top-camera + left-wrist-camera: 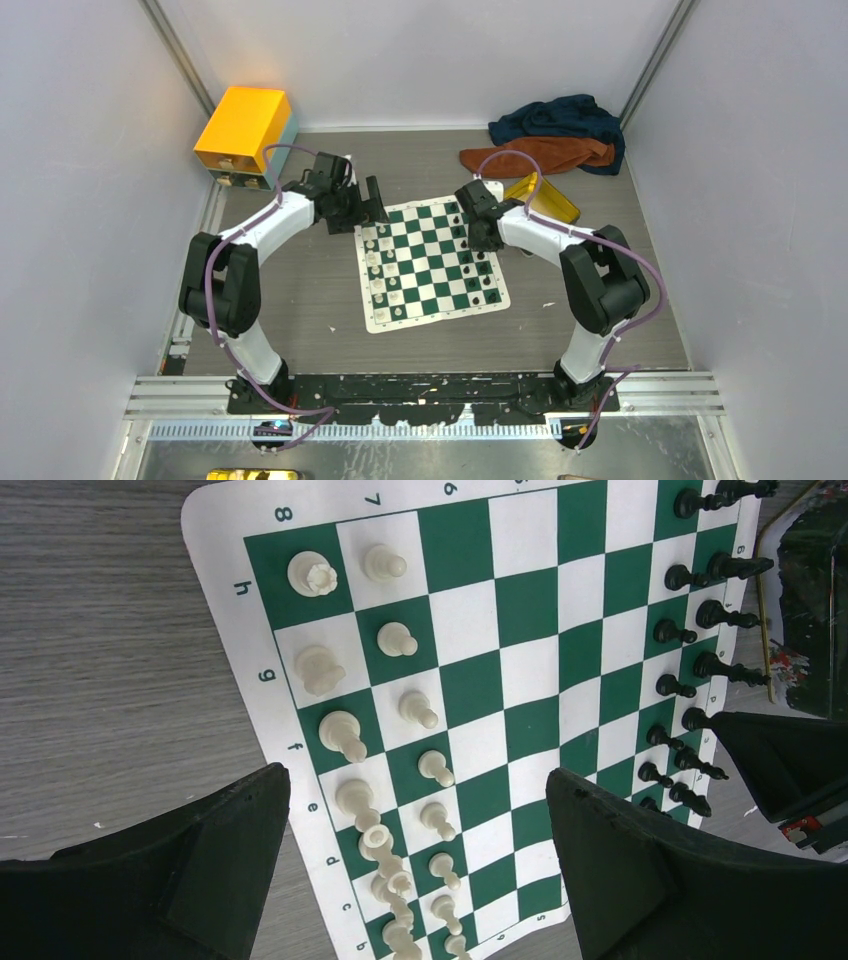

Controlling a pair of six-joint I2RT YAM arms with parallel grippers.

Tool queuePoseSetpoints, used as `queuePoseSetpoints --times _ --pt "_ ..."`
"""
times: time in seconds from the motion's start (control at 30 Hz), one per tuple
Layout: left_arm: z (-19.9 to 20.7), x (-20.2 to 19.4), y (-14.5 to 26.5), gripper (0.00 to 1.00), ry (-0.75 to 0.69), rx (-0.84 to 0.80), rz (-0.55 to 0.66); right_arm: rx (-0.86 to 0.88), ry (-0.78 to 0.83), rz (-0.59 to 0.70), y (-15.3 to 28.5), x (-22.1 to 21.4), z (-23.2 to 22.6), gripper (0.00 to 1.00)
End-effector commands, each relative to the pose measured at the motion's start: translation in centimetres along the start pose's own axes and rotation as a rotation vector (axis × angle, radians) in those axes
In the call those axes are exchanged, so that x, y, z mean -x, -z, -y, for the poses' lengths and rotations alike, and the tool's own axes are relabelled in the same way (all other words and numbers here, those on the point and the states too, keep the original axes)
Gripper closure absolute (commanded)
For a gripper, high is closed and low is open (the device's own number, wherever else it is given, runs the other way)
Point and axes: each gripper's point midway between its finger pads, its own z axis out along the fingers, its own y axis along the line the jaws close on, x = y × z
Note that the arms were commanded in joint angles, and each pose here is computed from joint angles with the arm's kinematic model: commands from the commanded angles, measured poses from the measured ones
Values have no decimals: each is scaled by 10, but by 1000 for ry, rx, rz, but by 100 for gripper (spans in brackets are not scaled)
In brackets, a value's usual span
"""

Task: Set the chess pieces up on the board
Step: Place the chess piece on the chessboard.

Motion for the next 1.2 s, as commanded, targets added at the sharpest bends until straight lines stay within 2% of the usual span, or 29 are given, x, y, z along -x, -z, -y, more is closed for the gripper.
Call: queuePoseSetpoints --times 0.0,0.27,0.37,0.5,0.67,0.93,1.1,1.17 --pt "8 11 3 0 -34 -22 29 32 -8 61 4 22 -12 99" --pt "7 10 2 0 -36 -18 27 30 0 55 2 20 -12 97" --pt "7 9 3 0 -37 -19 26 26 3 51 2 19 -11 90" --pt "8 10 3 0 -38 -22 28 21 7 46 2 17 -10 75" --pt "9 10 3 0 -34 -25 27 20 10 44 3 16 -9 64" --pt "11 12 9 0 -32 -30 42 33 4 62 14 22 -8 62" --pt "17 25 24 0 -42 -26 88 63 2 117 45 43 -8 61" --pt "18 36 35 0 -54 -13 135 77 13 169 63 57 -7 55"
